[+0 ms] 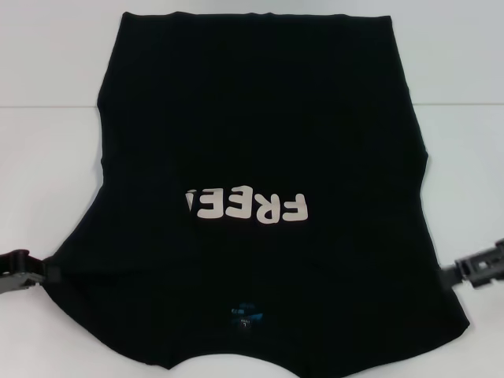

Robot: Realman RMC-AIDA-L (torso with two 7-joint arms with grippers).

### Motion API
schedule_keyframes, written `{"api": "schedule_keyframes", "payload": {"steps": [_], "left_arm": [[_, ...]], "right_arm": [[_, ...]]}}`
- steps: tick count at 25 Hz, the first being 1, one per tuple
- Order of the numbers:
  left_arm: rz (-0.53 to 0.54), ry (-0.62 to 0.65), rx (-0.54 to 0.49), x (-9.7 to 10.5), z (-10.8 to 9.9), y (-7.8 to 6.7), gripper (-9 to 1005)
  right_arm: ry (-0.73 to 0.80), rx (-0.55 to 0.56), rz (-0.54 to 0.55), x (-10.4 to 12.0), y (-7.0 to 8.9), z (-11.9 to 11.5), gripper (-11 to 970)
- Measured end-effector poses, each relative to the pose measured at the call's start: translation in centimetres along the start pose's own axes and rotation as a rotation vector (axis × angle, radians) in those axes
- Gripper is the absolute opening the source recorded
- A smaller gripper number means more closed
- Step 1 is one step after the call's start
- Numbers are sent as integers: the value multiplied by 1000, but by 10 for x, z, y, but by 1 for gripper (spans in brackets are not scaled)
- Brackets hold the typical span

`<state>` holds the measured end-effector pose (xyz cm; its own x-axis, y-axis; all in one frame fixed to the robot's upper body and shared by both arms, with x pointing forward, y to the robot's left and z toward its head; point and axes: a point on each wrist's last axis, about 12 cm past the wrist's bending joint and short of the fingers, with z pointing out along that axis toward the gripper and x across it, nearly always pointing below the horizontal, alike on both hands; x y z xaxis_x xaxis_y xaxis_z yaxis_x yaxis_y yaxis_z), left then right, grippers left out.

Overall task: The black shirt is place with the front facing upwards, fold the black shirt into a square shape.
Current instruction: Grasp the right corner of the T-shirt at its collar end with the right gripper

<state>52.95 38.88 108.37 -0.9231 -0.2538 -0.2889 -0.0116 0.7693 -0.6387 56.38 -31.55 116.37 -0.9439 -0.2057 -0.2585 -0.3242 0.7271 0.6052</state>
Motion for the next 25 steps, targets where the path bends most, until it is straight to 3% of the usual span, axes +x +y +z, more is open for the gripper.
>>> {"api": "schedule_keyframes", "payload": {"steps": [4,8,25], "left_arm": [[14,-14,9,0,-2,1,24],[19,-16,8,0,-3,2,24],[21,-22,16,-2,-3,0,24]], "right_arm": [[122,144,57,-3,-2,6,895],[130,196,71,-5,-9,15,896],[145,195,78,2,-14,38,896]]}}
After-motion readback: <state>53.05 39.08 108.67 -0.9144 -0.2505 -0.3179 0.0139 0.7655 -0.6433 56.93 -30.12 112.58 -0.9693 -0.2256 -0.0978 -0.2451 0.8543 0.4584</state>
